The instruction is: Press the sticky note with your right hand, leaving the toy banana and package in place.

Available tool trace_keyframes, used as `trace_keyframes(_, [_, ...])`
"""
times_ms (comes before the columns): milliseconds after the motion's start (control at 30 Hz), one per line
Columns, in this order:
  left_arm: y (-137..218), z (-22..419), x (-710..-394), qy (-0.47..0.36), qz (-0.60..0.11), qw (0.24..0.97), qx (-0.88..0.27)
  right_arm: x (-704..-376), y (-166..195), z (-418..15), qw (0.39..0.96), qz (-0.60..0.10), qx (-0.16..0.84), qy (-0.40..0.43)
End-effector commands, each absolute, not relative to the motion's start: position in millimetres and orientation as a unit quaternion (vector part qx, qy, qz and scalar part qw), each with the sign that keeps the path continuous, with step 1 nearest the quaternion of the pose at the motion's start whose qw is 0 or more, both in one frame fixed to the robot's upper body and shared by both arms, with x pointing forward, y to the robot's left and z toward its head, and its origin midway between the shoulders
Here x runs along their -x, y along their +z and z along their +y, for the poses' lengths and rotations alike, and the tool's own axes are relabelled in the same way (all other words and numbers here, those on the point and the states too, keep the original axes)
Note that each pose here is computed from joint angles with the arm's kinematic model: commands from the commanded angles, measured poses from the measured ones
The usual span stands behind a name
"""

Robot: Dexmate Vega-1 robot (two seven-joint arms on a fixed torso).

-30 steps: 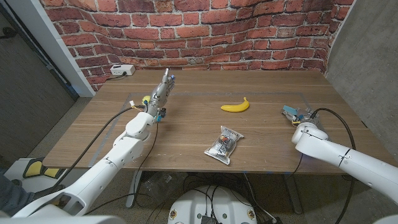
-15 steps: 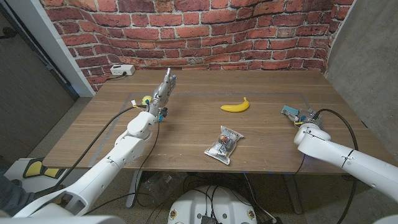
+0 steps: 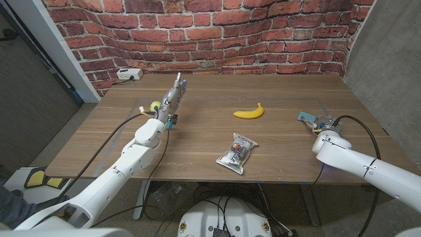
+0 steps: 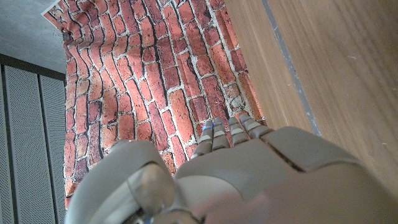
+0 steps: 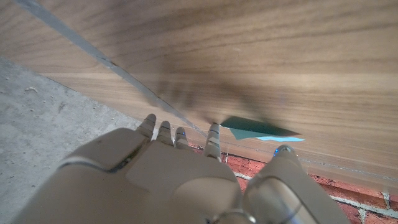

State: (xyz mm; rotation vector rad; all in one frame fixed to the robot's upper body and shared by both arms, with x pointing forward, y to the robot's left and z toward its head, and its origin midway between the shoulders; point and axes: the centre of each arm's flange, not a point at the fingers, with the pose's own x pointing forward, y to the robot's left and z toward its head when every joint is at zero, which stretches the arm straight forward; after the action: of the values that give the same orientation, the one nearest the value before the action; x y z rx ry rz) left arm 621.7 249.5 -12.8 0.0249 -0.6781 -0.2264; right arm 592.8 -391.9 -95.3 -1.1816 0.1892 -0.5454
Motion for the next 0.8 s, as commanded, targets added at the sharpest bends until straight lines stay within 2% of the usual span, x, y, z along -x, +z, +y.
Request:
trace_keyframes(33, [-14.7,254.3,-616.7,-0.110,-0.332,0.937,-0.017,-587.2,-88.6,-384.9,0.796,0.061,0.544,-0.257])
trace_keyframes(467, [-10.8,253.1,-615.7,-0.114,-0.324,0.939,-0.027,-588.0,-74.4,-376.0,0.797,0.023,0.547,-0.257])
trace_keyframes(800, [-7.4,255.5,-610.2,-0.101,-0.328,0.939,-0.029,-592.8,-78.1,-373.3,0.796,-0.010,0.546,-0.262])
